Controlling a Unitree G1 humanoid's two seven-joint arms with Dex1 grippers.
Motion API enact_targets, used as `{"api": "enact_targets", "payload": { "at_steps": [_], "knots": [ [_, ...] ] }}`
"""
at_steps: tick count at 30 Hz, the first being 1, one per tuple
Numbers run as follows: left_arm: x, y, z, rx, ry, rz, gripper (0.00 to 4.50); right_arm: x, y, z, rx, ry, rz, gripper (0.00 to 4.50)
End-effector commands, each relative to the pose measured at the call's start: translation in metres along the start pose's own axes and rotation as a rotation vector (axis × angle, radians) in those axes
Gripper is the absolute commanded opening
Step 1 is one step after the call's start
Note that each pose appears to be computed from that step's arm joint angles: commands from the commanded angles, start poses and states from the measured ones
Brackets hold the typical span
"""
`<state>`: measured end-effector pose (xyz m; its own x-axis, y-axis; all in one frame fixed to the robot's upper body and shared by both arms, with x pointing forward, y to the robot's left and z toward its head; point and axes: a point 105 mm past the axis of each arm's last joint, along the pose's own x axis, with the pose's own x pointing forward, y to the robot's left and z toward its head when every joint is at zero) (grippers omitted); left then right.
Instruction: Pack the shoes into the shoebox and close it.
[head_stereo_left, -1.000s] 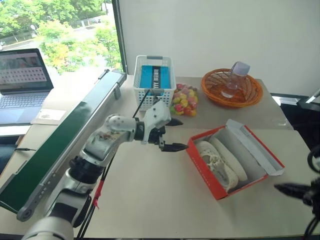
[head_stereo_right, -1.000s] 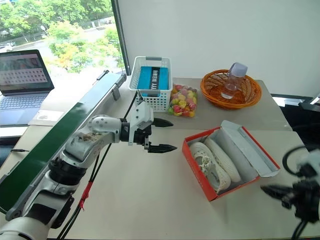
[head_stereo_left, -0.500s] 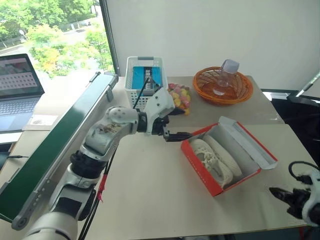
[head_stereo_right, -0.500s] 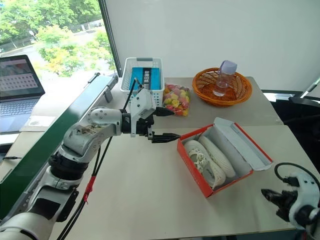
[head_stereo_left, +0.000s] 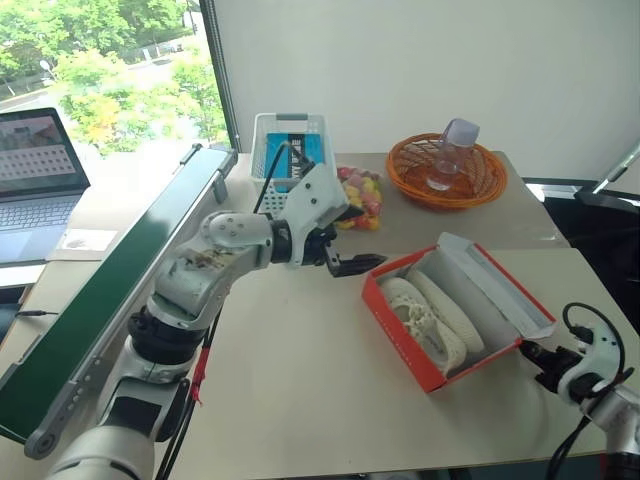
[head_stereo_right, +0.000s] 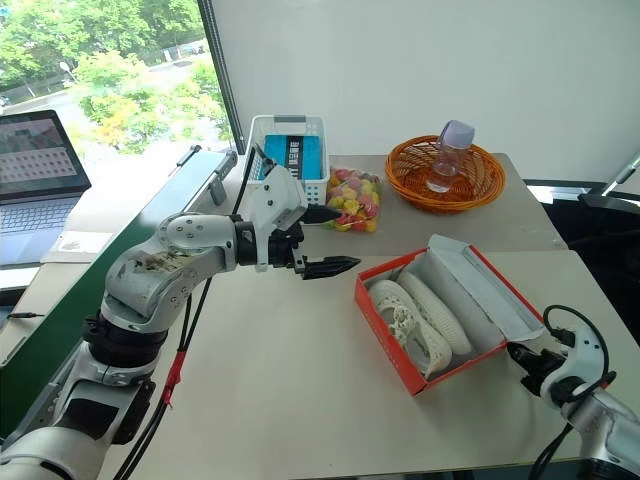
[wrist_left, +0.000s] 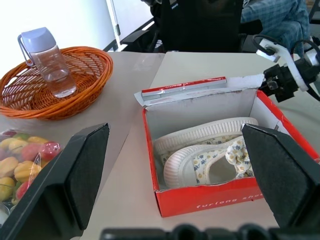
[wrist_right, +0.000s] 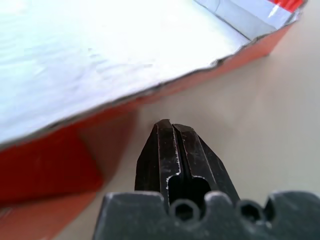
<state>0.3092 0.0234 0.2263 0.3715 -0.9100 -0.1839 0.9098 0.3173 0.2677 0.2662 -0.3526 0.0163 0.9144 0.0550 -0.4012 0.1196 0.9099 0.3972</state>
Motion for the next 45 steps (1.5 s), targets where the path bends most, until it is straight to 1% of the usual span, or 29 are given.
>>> {"api": "enact_targets", "payload": {
  "at_steps": [1, 3, 6, 8, 10, 11, 15, 18, 19, 22, 25, 27, 31, 33, 38, 41, 45],
  "knots": [
    [-0.006, 0.0, 0.016, 0.044, -0.03, 0.003, 4.5, 0.012, 0.001, 0.019, 0.033, -0.148, 0.027, 0.01],
    [-0.007, 0.0, 0.015, 0.047, -0.021, 0.001, 4.5, 0.018, 0.004, 0.024, 0.073, -0.202, 0.05, 0.01],
    [-0.007, 0.001, 0.015, 0.051, -0.015, 0.0, 4.5, 0.02, 0.011, 0.043, 0.139, -0.33, 0.106, 0.01],
    [-0.007, 0.0, 0.015, 0.053, -0.014, -0.002, 4.5, 0.013, 0.015, 0.065, 0.167, -0.428, 0.143, 0.01],
    [-0.007, -0.001, 0.016, 0.056, -0.013, -0.008, 4.5, -0.002, 0.024, 0.094, 0.194, -0.553, 0.21, 0.01],
    [-0.007, -0.002, 0.016, 0.056, -0.013, -0.01, 4.5, -0.007, 0.026, 0.102, 0.201, -0.584, 0.232, 0.01],
    [-0.006, -0.005, 0.016, 0.058, -0.015, -0.023, 4.5, -0.026, 0.048, 0.123, 0.176, -0.646, 0.332, 0.01],
    [-0.003, -0.006, 0.016, 0.061, -0.018, -0.035, 4.5, -0.04, 0.082, 0.133, 0.109, -0.637, 0.444, 0.01],
    [-0.003, -0.006, 0.016, 0.062, -0.02, -0.037, 4.5, -0.044, 0.098, 0.131, 0.074, -0.607, 0.49, 0.01],
    [-0.002, -0.005, 0.017, 0.066, -0.022, -0.038, 4.5, -0.052, 0.132, 0.119, 0.017, -0.508, 0.593, 0.01],
    [-0.002, -0.004, 0.016, 0.07, -0.02, -0.039, 4.5, -0.06, 0.164, 0.094, -0.055, -0.347, 0.701, 0.01],
    [-0.002, -0.003, 0.016, 0.073, -0.018, -0.033, 4.5, -0.065, 0.177, 0.078, -0.096, -0.25, 0.756, 0.01],
    [-0.003, -0.002, 0.015, 0.073, -0.017, -0.026, 4.5, -0.06, 0.179, 0.071, -0.156, -0.164, 0.743, 0.01],
    [-0.003, -0.003, 0.014, 0.072, -0.015, -0.024, 4.5, -0.048, 0.178, 0.068, -0.197, -0.112, 0.708, 0.01],
    [-0.003, -0.004, 0.006, 0.07, 0.019, -0.005, 4.5, -0.019, 0.18, 0.049, -0.395, 0.086, 0.638, 0.01],
    [-0.005, -0.004, 0.001, 0.067, 0.038, 0.011, 4.5, -0.01, 0.179, 0.042, -0.49, 0.176, 0.615, 0.01],
    [-0.009, -0.003, -0.005, 0.051, 0.059, 0.057, 4.5, -0.007, 0.177, 0.026, -0.658, 0.338, 0.622, 0.01]
  ]
}}
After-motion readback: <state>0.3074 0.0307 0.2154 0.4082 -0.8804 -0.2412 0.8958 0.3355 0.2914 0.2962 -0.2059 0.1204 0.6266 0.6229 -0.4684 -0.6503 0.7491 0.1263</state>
